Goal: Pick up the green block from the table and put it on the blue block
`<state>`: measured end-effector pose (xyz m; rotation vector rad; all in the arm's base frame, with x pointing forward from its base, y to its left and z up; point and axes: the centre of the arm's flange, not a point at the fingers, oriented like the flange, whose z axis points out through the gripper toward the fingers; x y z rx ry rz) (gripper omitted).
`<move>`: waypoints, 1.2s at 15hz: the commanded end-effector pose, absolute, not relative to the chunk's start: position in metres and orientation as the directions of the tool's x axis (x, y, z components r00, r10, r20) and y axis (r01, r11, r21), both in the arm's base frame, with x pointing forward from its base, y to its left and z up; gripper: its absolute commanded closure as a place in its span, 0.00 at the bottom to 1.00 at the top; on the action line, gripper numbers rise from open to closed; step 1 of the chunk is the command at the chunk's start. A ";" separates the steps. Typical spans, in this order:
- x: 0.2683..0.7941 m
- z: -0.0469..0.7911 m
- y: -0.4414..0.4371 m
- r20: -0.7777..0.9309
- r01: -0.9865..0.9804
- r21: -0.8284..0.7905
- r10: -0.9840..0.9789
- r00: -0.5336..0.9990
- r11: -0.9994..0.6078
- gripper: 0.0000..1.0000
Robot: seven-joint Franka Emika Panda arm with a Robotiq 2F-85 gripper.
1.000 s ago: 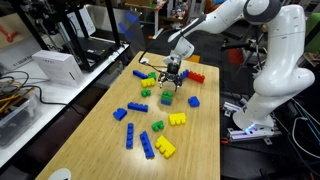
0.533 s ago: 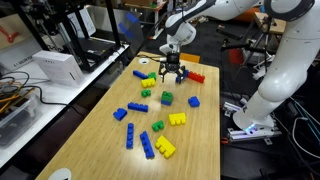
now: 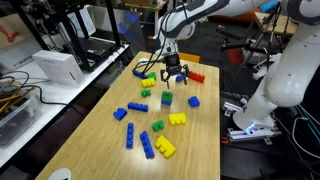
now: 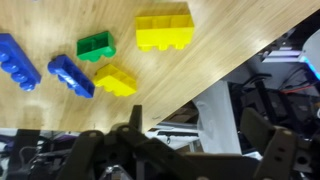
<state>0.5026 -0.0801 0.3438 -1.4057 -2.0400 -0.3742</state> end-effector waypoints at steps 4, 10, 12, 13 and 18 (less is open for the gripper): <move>0.480 0.343 -0.069 0.590 0.727 -0.225 0.685 -0.428 0.649 0.00; 0.480 0.338 -0.064 0.592 0.669 -0.255 0.659 -0.463 0.698 0.00; 0.480 0.338 -0.063 0.591 0.663 -0.255 0.656 -0.469 0.704 0.00; 0.480 0.338 -0.063 0.591 0.663 -0.255 0.656 -0.470 0.704 0.00; 0.482 0.341 -0.064 0.575 0.665 -0.243 0.657 -0.488 0.707 0.00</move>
